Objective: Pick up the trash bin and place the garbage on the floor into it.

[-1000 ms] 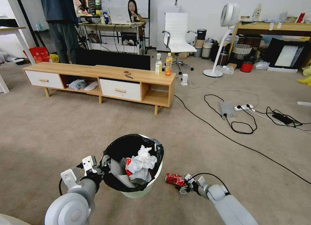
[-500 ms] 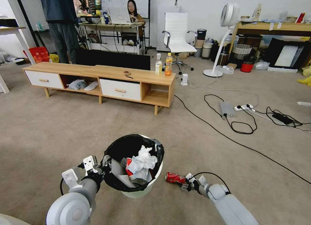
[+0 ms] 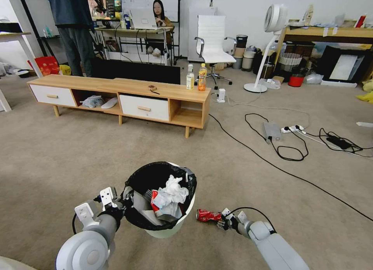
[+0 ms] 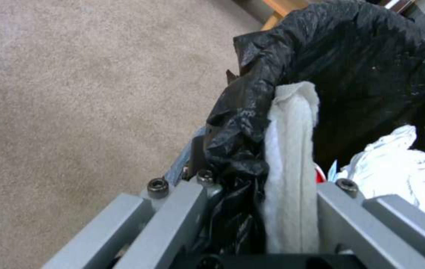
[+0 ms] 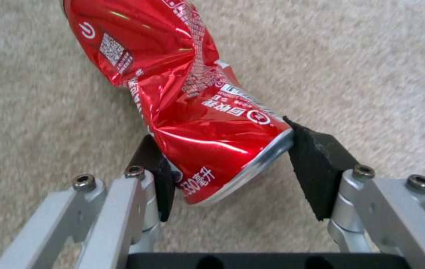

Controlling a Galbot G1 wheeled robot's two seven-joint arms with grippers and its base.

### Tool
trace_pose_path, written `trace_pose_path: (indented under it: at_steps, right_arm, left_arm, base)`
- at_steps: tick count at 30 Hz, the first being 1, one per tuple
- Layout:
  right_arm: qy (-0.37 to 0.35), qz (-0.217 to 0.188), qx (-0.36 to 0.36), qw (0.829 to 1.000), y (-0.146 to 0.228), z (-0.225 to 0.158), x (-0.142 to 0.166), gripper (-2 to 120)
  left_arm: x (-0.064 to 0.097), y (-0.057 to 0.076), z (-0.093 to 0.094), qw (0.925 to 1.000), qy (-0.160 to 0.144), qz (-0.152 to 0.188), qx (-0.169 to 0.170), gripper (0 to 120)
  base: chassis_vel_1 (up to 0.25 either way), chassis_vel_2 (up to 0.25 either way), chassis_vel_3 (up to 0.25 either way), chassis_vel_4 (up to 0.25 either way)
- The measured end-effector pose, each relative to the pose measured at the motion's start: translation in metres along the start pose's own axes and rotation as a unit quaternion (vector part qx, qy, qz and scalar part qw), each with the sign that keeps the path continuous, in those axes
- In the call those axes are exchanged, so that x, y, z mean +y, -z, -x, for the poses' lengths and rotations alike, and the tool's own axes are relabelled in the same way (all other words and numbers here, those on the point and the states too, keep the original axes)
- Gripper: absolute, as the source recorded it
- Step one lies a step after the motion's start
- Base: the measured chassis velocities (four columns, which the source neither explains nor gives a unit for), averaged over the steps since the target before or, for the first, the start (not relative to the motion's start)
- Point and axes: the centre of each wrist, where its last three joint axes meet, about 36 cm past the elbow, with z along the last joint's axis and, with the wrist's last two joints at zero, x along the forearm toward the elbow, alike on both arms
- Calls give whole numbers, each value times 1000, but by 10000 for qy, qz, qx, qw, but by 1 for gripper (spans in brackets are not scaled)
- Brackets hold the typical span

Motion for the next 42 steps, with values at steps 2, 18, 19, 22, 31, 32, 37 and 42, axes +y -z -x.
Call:
trace_pose_path:
  at_steps: [2,18,19,22,31,32,37,42]
  right_arm:
    - [-50,0,-139,9999,5,-3,-3,48]
    - [-1854,292,-804,9789,35,-87,-50,42]
    - [-2423,540,-839,9651,39,-118,-64,42]
    - [-2785,556,-1130,9521,50,-148,-75,42]
    - [-3147,-13,-2471,9165,103,-199,-95,42]
    - [-3147,-13,-2471,9165,103,-199,-95,42]
    - [-2933,-351,-3282,8972,144,-215,-91,42]
    - [-2370,-727,-4309,8677,210,-235,-67,42]
  left_arm:
    - [0,0,1,10000,2,3,-3,7]
    - [-2,6,2,10000,-40,-9,-78,7]
    - [-3,9,-1,9999,-61,1,-111,7]
    - [-2,12,-3,9999,-57,19,-138,7]
    - [-3,16,-6,9998,-73,60,-160,7]
    - [-3,16,-6,9998,-73,60,-160,7]
    - [-5,18,-4,9998,-96,67,-174,7]
    - [-5,20,-2,9998,-99,82,-176,7]
  base:
    - [0,0,0,0]
    - [0,0,0,0]
    - [0,0,0,0]
    - [0,0,0,0]
    - [0,0,0,0]
    - [0,0,0,0]
    - [0,0,0,0]
    - [0,0,0,0]
